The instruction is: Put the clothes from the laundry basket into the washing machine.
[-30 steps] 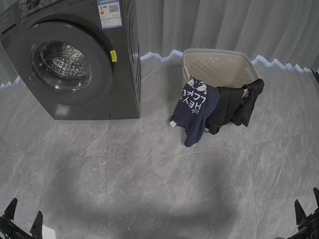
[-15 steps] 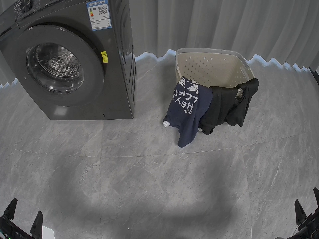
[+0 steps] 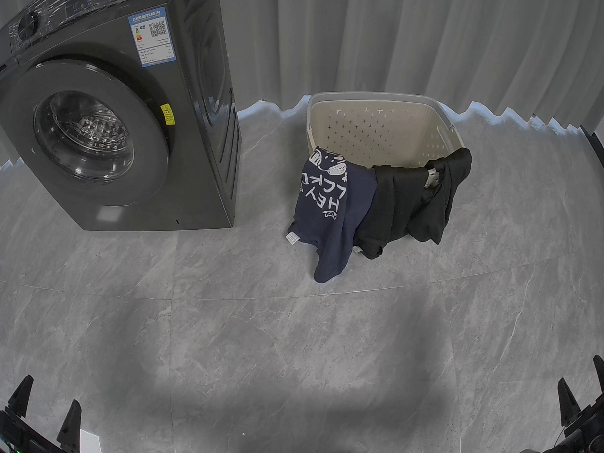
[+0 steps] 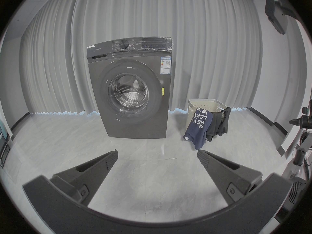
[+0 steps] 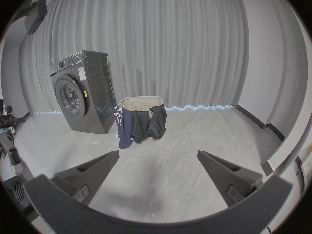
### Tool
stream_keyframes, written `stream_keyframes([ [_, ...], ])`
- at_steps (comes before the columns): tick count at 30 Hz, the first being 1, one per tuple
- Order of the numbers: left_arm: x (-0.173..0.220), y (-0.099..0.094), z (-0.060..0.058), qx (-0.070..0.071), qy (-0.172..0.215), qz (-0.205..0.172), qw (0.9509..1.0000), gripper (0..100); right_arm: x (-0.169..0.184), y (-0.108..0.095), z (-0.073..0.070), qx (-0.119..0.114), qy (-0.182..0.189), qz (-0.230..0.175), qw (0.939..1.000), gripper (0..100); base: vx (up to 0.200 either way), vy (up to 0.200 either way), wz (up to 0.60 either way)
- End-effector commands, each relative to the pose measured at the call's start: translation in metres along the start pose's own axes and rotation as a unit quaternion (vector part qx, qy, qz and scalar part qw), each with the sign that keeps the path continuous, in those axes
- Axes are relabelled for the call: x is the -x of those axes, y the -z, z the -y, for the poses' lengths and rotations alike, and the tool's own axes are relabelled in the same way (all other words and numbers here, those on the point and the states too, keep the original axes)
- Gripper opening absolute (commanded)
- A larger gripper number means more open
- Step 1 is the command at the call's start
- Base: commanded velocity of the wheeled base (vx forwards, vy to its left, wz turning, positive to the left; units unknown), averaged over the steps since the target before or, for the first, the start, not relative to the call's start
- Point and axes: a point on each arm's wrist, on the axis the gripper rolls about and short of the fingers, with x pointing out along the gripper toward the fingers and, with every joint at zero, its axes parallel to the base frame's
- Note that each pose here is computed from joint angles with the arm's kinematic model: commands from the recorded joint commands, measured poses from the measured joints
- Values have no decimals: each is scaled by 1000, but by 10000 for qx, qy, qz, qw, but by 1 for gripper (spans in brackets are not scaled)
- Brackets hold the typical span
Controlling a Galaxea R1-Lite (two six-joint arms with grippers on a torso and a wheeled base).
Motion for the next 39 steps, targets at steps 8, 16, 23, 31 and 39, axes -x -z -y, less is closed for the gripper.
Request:
stream_keyframes([
  [8, 0, 5, 0, 19, -9, -14, 10000, 100, 0, 5, 0, 1, -2, 1, 10000, 100, 200, 0, 0],
  [16, 0, 5, 0, 19, -1, -14, 10000, 100, 0, 5, 0, 9, -2, 1, 10000, 100, 0, -75, 0],
  [23, 0, 5, 0, 27, -1, -14, 10000, 100, 0, 5, 0, 1, -2, 1, 10000, 100, 0, -200, 0],
  [31, 0, 5, 0, 42, -9, -14, 10000, 100, 0, 5, 0, 9, -2, 1, 10000, 100, 0, -50, 0],
  [39, 0, 5, 0, 19, 6, -14, 10000, 100, 0, 5, 0, 1, -2, 1, 10000, 100, 125, 0, 0],
])
